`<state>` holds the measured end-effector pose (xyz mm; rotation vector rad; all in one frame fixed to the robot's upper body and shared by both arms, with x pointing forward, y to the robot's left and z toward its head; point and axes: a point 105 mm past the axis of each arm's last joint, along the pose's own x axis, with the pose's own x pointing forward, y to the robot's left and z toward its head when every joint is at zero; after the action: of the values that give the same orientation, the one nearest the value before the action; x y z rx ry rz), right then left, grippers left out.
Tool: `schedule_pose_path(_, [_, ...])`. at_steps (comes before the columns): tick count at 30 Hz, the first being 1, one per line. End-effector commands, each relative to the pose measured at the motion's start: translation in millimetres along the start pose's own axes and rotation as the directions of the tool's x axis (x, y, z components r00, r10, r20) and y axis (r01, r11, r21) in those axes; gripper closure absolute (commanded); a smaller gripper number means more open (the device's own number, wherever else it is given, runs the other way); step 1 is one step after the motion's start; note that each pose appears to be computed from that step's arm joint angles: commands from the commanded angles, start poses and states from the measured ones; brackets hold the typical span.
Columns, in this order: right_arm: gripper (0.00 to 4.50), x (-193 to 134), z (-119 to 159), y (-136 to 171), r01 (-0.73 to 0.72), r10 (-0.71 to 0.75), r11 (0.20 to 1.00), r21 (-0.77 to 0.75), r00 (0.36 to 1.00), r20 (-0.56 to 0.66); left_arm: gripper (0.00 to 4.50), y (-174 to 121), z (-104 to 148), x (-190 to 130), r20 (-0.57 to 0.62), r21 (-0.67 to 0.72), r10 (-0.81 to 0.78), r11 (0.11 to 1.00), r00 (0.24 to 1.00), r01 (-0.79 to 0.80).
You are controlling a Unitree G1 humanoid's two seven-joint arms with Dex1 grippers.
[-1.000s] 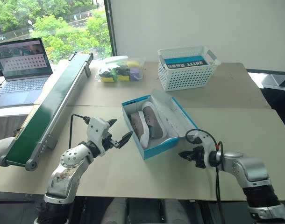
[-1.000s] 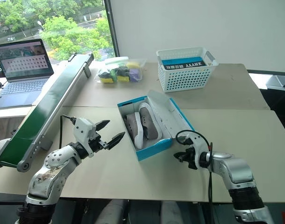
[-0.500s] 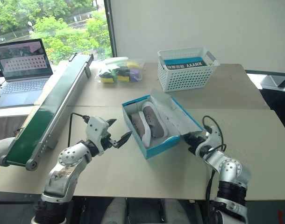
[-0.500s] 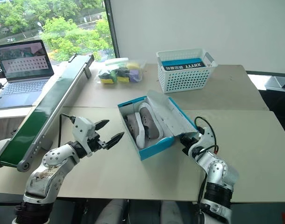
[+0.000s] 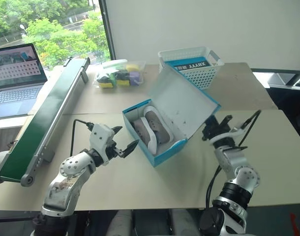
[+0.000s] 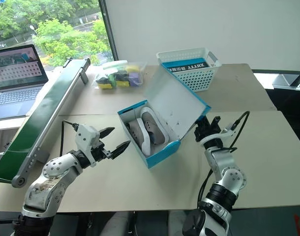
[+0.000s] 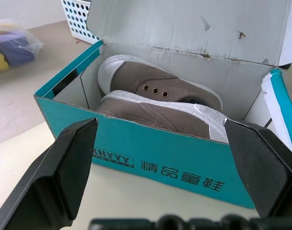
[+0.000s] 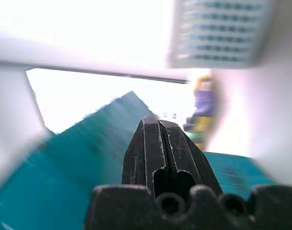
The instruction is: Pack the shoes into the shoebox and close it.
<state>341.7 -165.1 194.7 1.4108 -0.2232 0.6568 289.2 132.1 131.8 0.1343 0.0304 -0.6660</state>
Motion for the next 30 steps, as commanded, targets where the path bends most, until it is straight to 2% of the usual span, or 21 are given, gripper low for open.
schedule_pose_path(1, [4.47, 1.0, -45.8, 68.1, -0.361, 0.335, 0.932, -0.043, 0.899, -0.283, 0.0, -0.8, 12.1, -4.7, 0.037, 0.027, 0.022, 0.999, 0.999, -0.023])
schedule_pose_path(3, [4.47, -6.7, -75.6, 81.6, -0.458, 0.365, 0.886, -0.074, 0.786, -0.499, 0.0, 0.6, 12.9, -7.0, 0.039, 0.022, 0.039, 0.999, 0.998, -0.04])
schedule_pose_path(5, [4.47, -10.5, -87.6, 81.4, -0.491, 0.347, 0.866, -0.095, 0.726, -0.594, 0.0, 0.9, 13.1, -8.3, 0.039, 0.018, 0.047, 0.999, 0.998, -0.047])
schedule_pose_path(7, [4.47, -0.5, -104.1, 74.4, -0.531, 0.235, 0.821, -0.211, 0.65, -0.723, 0.0, 0.6, 12.0, -11.0, 0.034, 0.017, 0.055, 0.998, 0.998, -0.056])
schedule_pose_path(9, [4.47, 11.7, -118.9, 60.7, -0.584, 0.074, 0.724, -0.367, 0.594, -0.801, 0.0, 0.8, 11.8, -12.9, 0.032, 0.016, 0.066, 0.998, 0.997, -0.067])
schedule_pose_path(10, [4.47, 22.1, -126.1, 50.5, -0.605, -0.016, 0.655, -0.453, 0.588, -0.809, 0.0, 0.6, 11.9, -13.4, 0.033, 0.015, 0.069, 0.997, 0.997, -0.07])
schedule_pose_path(12, [4.47, 46.6, -135.7, 41.1, -0.617, -0.097, 0.555, -0.558, 0.618, -0.78, 0.0, -0.1, 12.0, -14.3, 0.033, 0.013, 0.074, 0.997, 0.997, -0.074])
schedule_pose_path(15, [4.47, 72.2, -142.5, 32.3, -0.589, -0.133, 0.508, -0.628, 0.667, -0.733, 0.0, -0.8, 12.1, -14.8, 0.034, 0.012, 0.079, 0.997, 0.996, -0.079])
schedule_pose_path(17, [4.47, 71.8, -163.5, -0.8, -0.624, -0.262, 0.433, -0.651, 0.604, -0.753, 0.0, -1.9, 13.5, -15.2, 0.037, 0.012, 0.086, 0.996, 0.996, -0.086])
schedule_pose_path(19, [4.47, 63.4, -173.0, -29.8, -0.671, -0.378, 0.343, -0.657, 0.542, -0.751, 0.0, -2.5, 14.6, -15.3, 0.039, 0.013, 0.09, 0.996, 0.995, -0.091])
schedule_pose_path(23, [4.47, 39.9, -179.3, -81.3, -0.679, -0.546, 0.351, -0.644, 0.411, -0.73, 0.0, -1.3, 17.2, -18.4, 0.045, 0.016, 0.108, 0.994, 0.993, -0.109])
schedule_pose_path(25, [4.47, 32.8, -180.8, -91.6, -0.677, -0.575, 0.373, -0.635, 0.369, -0.731, 0.0, -0.9, 18.4, -19.8, 0.05, 0.014, 0.117, 0.993, 0.992, -0.118])
schedule_pose_path(27, [4.47, 31.3, -182.0, -94.5, -0.661, -0.578, 0.4, -0.635, 0.356, -0.734, 0.0, -0.1, 19.3, -20.6, 0.054, 0.01, 0.128, 0.992, 0.99, -0.128])
schedule_pose_path(30, [4.47, 39.5, -185.1, -82.6, -0.663, -0.532, 0.405, -0.629, 0.389, -0.752, 0.0, 0.9, 19.8, -21.0, 0.057, 0.008, 0.139, 0.99, 0.989, -0.14])
